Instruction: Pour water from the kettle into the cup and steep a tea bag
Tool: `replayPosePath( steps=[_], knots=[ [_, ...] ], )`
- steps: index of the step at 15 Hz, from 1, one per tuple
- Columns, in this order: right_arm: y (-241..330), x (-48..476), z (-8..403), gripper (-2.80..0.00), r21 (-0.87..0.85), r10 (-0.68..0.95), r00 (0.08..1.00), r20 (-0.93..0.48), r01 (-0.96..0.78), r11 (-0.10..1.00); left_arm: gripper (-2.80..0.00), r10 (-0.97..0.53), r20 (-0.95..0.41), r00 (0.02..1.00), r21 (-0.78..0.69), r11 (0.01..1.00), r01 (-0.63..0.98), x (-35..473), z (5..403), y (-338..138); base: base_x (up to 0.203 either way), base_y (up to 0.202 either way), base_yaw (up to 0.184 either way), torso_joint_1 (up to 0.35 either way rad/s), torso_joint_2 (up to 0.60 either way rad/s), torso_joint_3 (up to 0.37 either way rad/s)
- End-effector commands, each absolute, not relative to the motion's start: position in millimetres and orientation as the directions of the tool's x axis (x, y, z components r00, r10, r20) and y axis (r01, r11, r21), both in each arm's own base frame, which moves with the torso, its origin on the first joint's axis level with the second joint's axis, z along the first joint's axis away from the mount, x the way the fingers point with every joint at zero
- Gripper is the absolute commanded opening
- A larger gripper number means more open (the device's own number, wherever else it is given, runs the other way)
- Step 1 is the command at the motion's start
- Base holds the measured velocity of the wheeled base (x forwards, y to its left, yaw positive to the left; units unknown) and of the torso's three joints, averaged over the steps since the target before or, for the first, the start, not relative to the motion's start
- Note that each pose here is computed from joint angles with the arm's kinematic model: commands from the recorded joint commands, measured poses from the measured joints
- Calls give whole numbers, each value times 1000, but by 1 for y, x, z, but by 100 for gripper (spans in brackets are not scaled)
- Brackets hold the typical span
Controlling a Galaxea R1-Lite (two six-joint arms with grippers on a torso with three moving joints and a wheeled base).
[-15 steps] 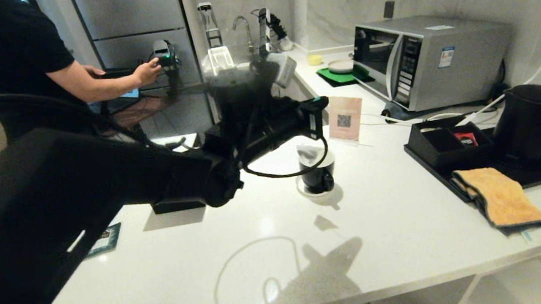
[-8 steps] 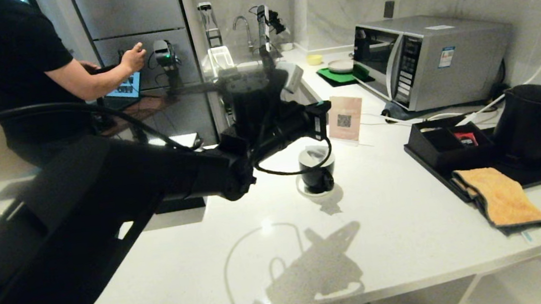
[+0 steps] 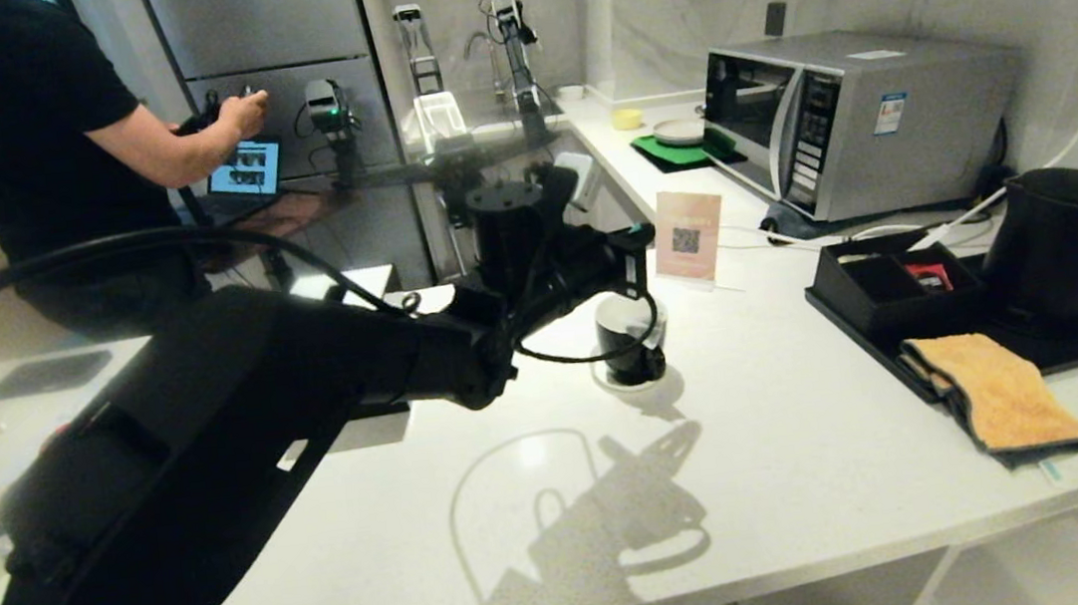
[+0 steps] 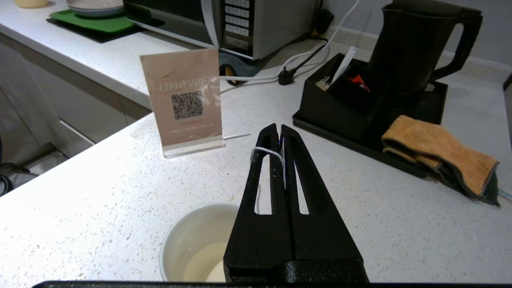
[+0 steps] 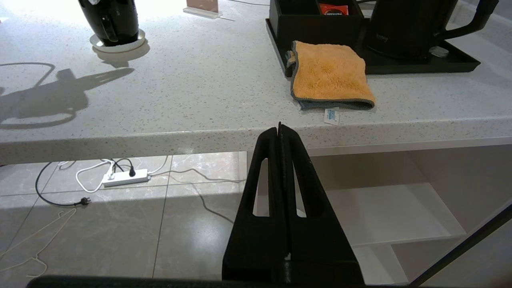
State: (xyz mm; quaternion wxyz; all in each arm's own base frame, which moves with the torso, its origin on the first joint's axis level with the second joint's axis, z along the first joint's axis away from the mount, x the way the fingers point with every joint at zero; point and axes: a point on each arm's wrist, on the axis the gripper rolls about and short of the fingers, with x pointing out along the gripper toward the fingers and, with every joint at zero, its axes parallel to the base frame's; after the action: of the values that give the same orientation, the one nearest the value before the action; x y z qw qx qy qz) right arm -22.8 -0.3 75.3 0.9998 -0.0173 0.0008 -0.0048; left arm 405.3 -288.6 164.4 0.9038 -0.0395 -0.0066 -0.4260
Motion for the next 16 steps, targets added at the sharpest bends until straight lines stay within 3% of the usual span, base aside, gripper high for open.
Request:
replayPosePath(
  steps=[1, 16],
  knots=[
    [0, -23, 75, -280, -35, -9, 1000, -3, 9, 999, -280, -770, 37, 637, -69, 634, 770, 407, 158, -290, 0, 0, 0, 0, 0, 0],
    [0, -23, 75, -280, -35, -9, 1000, -3, 9, 999, -280, -768, 70, 637, -60, 634, 771, 410, 169, -291, 0, 0, 0, 0, 0, 0]
  ],
)
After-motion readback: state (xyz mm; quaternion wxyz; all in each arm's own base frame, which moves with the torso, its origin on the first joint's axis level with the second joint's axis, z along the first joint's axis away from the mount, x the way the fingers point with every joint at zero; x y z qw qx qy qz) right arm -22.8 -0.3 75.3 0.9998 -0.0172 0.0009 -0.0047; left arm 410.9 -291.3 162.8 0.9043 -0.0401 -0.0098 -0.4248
